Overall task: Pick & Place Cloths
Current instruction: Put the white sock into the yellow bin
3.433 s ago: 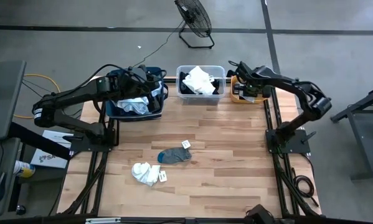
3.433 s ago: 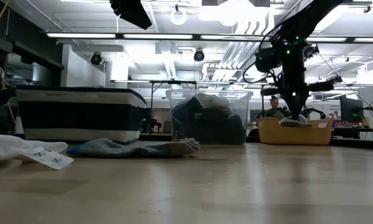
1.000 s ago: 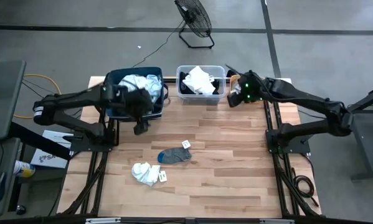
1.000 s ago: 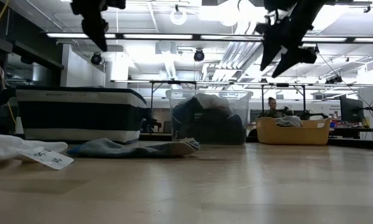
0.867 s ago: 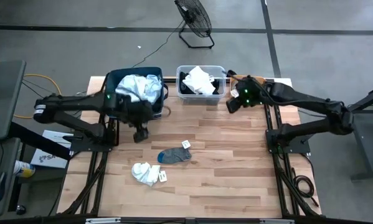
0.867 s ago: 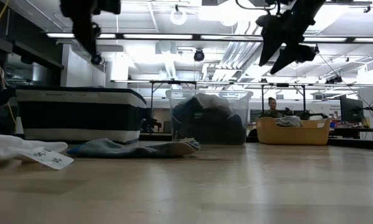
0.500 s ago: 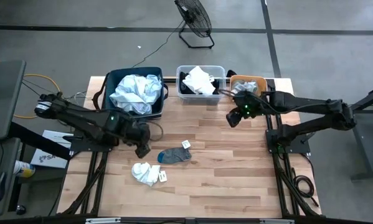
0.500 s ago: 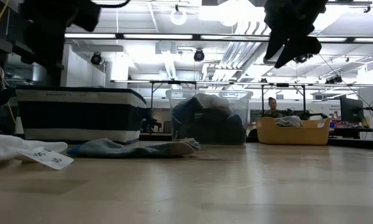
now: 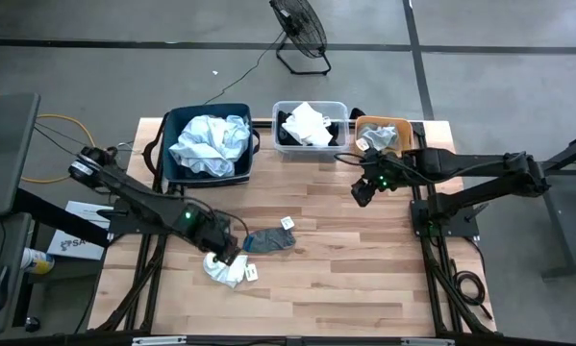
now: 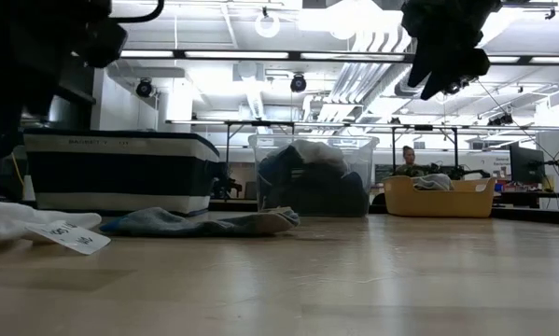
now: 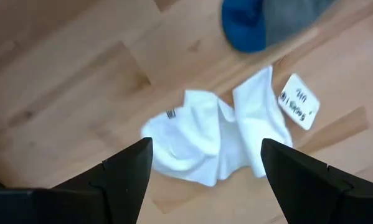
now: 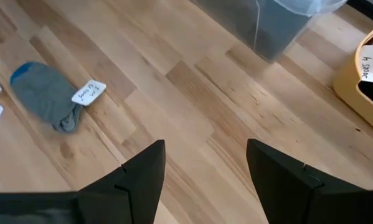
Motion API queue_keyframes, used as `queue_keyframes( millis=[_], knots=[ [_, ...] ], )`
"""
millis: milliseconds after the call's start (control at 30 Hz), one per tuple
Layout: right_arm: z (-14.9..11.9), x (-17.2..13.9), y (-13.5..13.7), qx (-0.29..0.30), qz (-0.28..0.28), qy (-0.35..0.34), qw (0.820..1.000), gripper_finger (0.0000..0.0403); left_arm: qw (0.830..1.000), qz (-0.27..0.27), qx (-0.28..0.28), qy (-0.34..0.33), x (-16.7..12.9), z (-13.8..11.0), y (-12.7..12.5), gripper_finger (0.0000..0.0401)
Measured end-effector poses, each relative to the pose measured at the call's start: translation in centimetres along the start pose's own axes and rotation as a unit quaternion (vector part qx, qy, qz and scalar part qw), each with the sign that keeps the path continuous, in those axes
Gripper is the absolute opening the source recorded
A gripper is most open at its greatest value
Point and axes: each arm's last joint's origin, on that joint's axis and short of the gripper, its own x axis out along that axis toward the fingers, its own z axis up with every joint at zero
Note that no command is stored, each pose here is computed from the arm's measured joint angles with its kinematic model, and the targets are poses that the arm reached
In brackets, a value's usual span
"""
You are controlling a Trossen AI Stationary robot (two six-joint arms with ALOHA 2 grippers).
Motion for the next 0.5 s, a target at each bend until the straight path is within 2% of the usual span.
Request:
queue_keyframes(
  millis=[200,500],
  knots=[
    [-0.3,-0.1,0.4,-0.009,0.006,0.003,1.000,0.0216,0.999,0.018,-0.015,0.026,2.5,-1.3,-1.4,0.0293],
    [-0.5,-0.2,0.6,0.000,0.001,-0.003,1.000,0.0216,0.999,-0.014,-0.020,0.041,5.0,-1.4,-3.4,0.0293]
  ],
)
